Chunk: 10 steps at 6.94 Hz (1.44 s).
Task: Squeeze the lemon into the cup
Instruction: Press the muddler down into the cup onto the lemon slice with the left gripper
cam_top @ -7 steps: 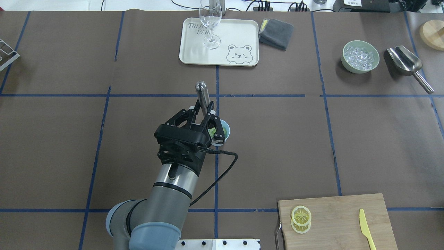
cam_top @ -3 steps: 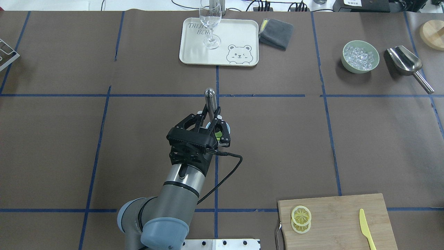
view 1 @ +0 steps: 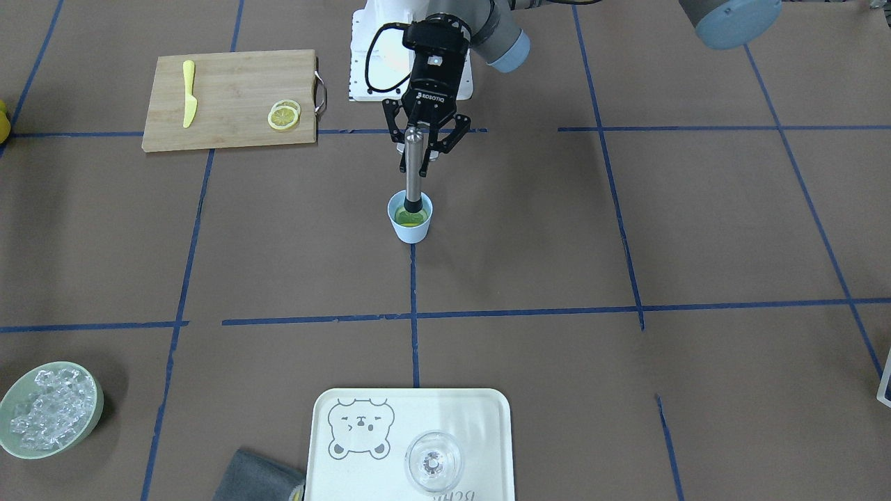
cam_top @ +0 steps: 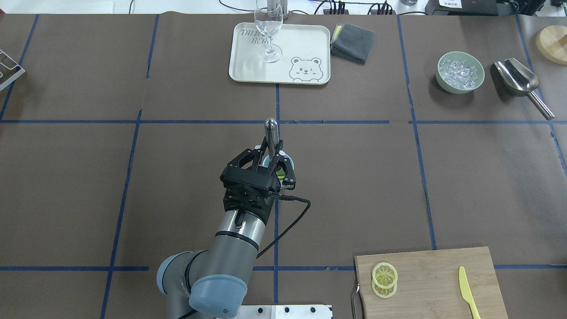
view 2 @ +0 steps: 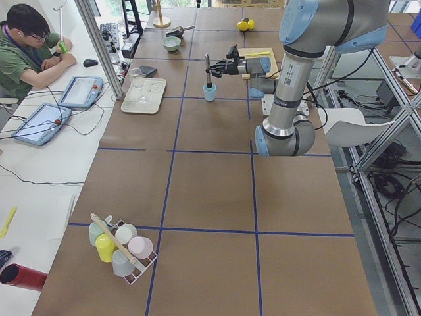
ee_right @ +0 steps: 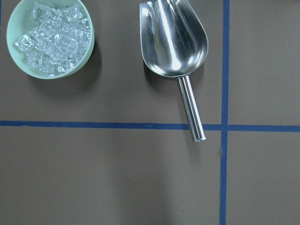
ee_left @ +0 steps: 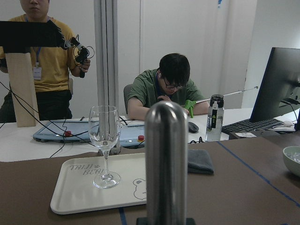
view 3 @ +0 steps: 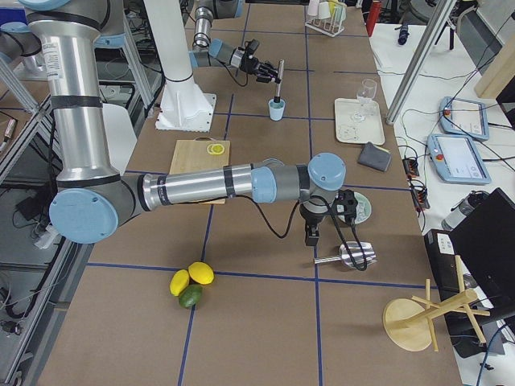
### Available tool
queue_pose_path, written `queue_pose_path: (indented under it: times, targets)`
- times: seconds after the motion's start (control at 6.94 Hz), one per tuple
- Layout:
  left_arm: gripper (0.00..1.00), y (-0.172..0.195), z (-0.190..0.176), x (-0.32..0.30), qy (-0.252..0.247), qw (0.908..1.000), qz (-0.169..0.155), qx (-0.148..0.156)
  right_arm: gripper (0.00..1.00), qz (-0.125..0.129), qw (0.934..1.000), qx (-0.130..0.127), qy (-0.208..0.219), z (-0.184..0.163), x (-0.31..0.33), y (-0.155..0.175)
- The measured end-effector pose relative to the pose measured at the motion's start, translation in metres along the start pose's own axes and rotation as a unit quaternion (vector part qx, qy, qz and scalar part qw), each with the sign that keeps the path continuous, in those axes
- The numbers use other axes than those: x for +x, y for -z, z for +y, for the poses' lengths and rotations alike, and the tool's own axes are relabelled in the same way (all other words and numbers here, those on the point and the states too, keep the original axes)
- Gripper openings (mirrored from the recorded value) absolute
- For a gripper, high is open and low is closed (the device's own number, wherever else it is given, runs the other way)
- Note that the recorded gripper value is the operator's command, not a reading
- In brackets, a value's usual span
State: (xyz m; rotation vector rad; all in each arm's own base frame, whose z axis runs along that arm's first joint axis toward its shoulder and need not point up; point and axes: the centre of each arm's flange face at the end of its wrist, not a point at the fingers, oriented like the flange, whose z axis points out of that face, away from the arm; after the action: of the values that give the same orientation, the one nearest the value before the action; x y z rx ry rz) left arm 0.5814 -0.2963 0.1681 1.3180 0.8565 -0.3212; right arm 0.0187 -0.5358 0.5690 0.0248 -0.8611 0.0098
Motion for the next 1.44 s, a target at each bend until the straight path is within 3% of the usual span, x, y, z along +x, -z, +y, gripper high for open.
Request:
queue_pose_path:
  times: [1.01,1.3,1.44]
  targets:
    - [0.00,-0.015,0.031,0.005,-0.018,0.9998,-0.003,-0.012,1.00,0.000,1.0000,0.000,0.000,0.000,0.000,0.000]
    - [0.00,-0.017,0.020,0.004,-0.010,0.9999,0.004,-0.013,1.00,0.002,1.0000,0.001,0.000,0.000,0.000,0.000]
    - [0.00,-0.020,-0.004,0.001,-0.003,0.9995,0.027,-0.019,1.00,0.002,1.0000,0.001,0.000,0.000,0.000,0.000]
